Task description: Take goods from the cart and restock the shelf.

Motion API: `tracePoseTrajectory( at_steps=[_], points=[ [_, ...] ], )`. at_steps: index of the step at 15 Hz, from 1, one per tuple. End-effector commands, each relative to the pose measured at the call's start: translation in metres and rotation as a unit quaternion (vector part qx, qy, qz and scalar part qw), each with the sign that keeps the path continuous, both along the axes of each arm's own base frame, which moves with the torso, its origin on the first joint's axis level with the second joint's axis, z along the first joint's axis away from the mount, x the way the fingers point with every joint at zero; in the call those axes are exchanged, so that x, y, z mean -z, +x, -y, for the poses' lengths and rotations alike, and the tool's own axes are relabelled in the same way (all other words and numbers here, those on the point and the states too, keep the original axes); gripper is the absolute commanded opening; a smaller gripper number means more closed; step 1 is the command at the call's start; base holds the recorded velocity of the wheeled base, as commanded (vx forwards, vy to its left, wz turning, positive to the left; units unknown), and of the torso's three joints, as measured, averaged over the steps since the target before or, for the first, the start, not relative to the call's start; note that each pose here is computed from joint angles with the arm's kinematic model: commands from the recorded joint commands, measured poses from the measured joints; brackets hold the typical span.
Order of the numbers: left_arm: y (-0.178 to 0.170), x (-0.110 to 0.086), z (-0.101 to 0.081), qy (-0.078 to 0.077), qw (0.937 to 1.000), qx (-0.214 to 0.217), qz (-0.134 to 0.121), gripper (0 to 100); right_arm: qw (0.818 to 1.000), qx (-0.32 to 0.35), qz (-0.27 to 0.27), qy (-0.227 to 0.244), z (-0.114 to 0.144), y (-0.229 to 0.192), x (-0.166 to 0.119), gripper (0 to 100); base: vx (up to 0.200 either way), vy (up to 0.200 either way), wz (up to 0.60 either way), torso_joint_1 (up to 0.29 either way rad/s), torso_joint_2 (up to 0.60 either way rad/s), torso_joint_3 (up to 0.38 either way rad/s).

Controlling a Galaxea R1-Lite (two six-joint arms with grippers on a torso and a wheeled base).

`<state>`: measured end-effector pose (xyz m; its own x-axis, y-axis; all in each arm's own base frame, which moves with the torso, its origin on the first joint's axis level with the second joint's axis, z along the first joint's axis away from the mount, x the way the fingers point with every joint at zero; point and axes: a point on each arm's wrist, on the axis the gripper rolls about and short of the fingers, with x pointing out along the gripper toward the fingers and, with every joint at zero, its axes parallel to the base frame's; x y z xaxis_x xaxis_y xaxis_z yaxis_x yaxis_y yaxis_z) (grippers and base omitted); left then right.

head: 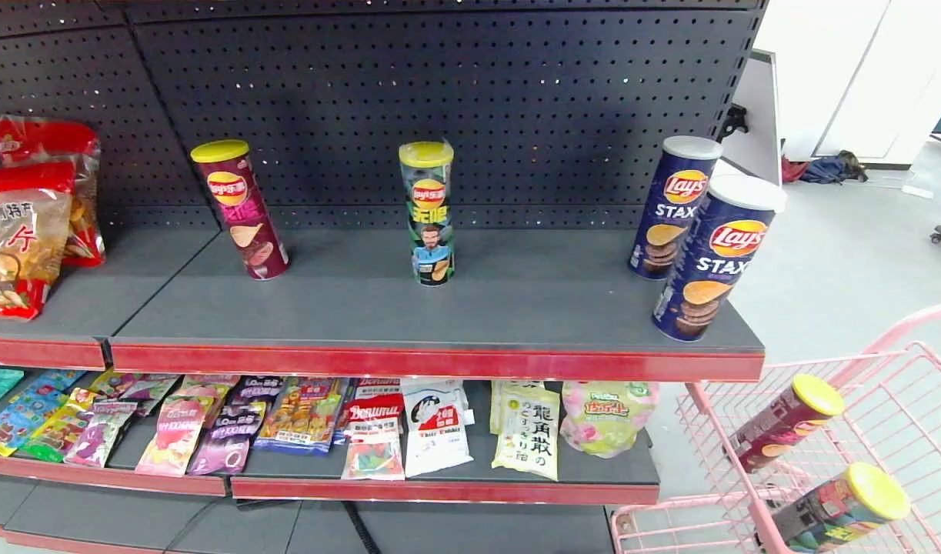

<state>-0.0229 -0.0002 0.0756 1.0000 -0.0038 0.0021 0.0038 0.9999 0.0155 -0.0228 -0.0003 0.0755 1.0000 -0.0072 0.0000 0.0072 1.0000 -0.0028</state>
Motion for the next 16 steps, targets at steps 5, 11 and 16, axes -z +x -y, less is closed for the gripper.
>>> tracePoseTrajectory(
  at_steps=[5,11,16],
  points=[
    [0.0001,0.0,0.0,0.0,1.0,0.0,0.0,100,1.0,-0.001,0.001,0.0,0.0,-0.0001,-0.0004,100,0.0,-0.08,0.0,0.003,0.0,0.002],
    [0.0001,0.0,0.0,0.0,1.0,0.0,0.0,100,1.0,-0.001,-0.001,0.001,0.0,0.0001,0.0,100,0.0,0.0,-0.6,0.001,0.0,0.004],
    [0.0001,0.0,0.0,0.0,1.0,0.0,0.0,100,1.0,-0.001,0.0,0.001,0.0,0.0,0.0,100,0.0,0.0,-0.6,0.003,0.0,0.003]
  ],
)
